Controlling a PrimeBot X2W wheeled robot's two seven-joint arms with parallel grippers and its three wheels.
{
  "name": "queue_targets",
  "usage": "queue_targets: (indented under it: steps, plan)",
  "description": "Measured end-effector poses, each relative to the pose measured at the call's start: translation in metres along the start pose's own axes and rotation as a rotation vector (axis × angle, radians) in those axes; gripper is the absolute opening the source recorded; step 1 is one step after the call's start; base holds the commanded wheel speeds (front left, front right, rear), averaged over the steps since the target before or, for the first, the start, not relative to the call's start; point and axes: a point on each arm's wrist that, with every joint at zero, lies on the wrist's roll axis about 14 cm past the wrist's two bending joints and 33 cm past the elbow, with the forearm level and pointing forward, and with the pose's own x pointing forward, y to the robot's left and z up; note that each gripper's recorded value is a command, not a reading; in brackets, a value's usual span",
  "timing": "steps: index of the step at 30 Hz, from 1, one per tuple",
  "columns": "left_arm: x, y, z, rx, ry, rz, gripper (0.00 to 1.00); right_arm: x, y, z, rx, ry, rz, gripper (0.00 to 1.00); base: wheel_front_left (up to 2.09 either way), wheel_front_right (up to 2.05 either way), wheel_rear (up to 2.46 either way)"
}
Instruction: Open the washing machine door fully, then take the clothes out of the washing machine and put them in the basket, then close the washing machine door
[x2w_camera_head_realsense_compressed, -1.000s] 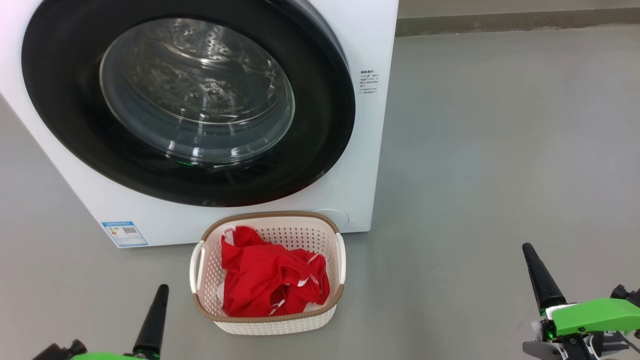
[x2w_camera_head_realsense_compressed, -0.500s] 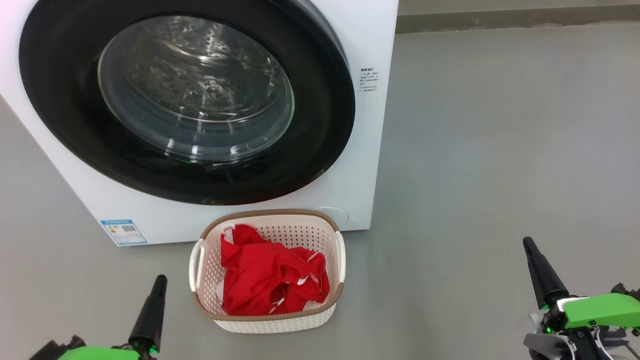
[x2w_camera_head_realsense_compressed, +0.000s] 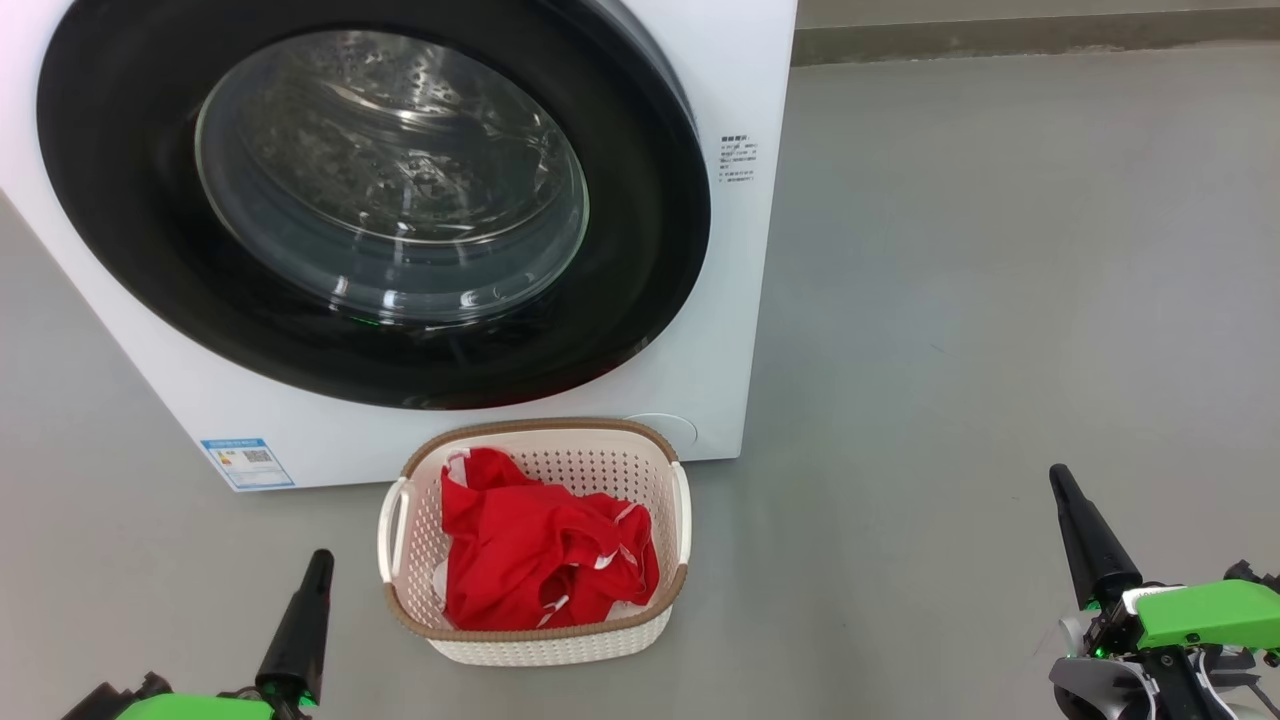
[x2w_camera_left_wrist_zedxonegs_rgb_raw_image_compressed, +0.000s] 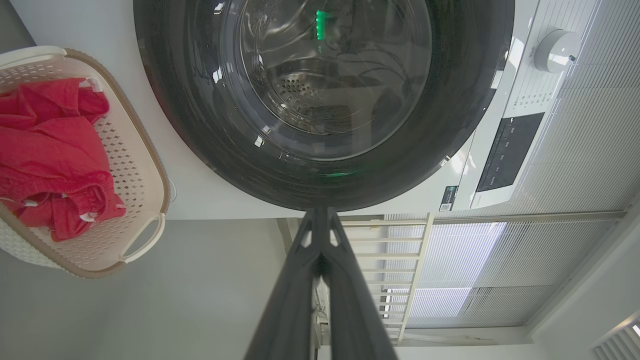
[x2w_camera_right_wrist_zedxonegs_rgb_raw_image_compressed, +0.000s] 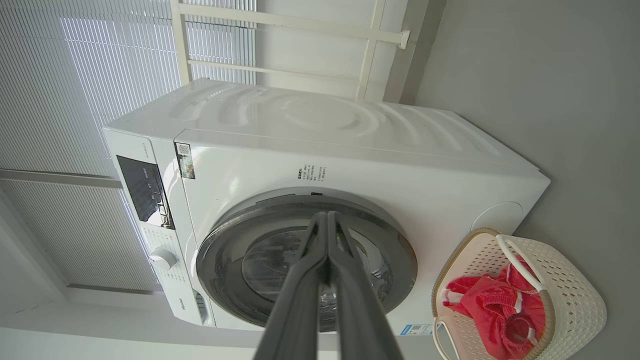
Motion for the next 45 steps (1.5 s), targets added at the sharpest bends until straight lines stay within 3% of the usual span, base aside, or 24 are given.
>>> queue_targets:
  steps: [45]
  plan:
    - [0.0,0.0001,0.0001,0.0,0.0,0.0,0.0,0.0,0.0,0.0004,0.0,-0.001,0.0,0.0,0.0,0.0,0.0]
